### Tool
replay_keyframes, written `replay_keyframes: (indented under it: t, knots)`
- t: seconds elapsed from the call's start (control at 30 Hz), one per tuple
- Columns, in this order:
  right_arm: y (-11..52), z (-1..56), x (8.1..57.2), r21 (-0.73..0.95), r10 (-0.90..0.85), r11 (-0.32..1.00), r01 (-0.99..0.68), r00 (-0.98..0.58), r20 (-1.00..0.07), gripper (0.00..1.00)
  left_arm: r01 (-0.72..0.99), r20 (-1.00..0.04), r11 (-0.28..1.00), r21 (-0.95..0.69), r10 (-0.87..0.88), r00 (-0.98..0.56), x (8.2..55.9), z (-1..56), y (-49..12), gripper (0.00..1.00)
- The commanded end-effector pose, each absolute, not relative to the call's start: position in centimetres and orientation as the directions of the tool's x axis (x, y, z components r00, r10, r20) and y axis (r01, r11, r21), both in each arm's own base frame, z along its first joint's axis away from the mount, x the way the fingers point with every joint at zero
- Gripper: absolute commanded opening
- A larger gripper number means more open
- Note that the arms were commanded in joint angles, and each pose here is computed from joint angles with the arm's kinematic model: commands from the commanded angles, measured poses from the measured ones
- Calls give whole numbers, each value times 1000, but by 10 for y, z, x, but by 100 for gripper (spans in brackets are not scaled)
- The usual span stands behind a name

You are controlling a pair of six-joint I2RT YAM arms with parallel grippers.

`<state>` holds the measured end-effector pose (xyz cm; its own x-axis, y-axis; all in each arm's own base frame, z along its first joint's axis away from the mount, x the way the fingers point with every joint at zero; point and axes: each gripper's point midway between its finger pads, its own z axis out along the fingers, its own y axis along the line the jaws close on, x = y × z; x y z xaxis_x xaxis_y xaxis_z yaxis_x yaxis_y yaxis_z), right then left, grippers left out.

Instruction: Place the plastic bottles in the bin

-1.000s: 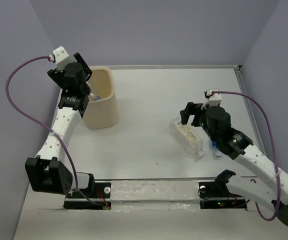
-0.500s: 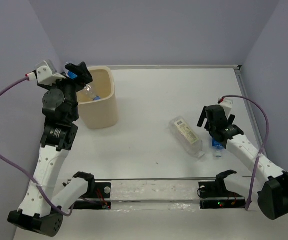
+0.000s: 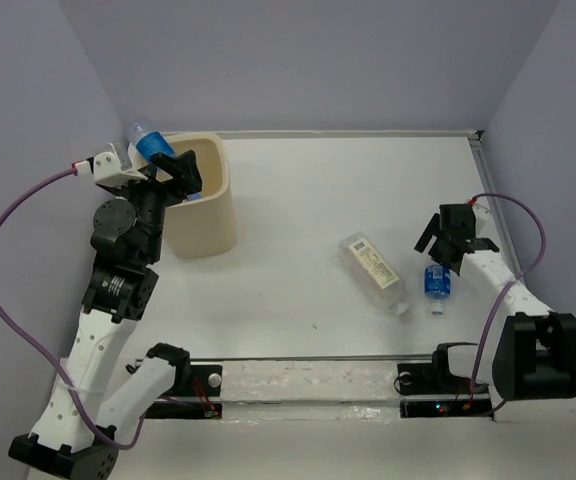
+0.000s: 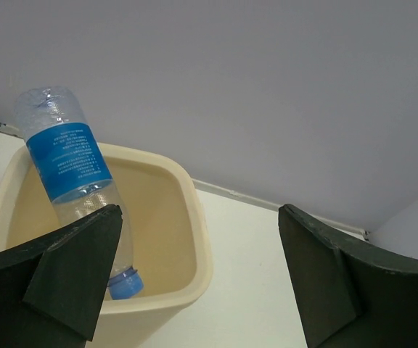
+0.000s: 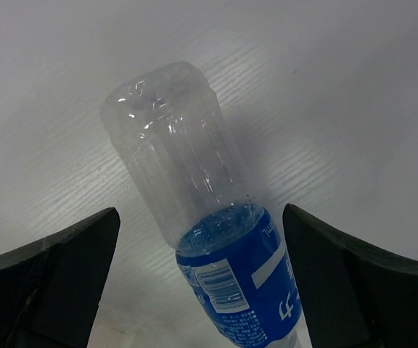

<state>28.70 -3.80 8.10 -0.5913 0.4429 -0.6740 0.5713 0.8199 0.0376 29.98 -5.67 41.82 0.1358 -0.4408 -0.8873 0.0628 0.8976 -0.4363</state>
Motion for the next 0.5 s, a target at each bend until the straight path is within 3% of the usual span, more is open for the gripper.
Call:
replay_keyframes:
  t: [0.0, 0.23, 0.3, 0.37, 0.47]
  knots:
    - [-40, 84, 309, 72, 459, 832, 549, -610, -646, 100, 80, -884, 897, -436, -443, 148, 302, 422, -60, 99]
    - [-41, 59, 320, 92, 485, 842, 531, -672, -559, 100, 112, -879, 888, -446, -458, 131, 304, 422, -67, 99]
    - [-42, 56, 322, 84, 481, 844, 530, -677, -557, 95, 139, -879, 884, -446, -462, 116, 303, 422, -73, 99]
    - [-47, 60, 324, 71, 476, 839, 540, -664, -577, 70, 160, -878, 879, -450, -468, 104, 303, 422, -77, 99]
    - [-58, 88, 324, 61, 456, 826, 560, -601, -656, 51, 215, -881, 868, -447, -469, 61, 303, 424, -91, 99]
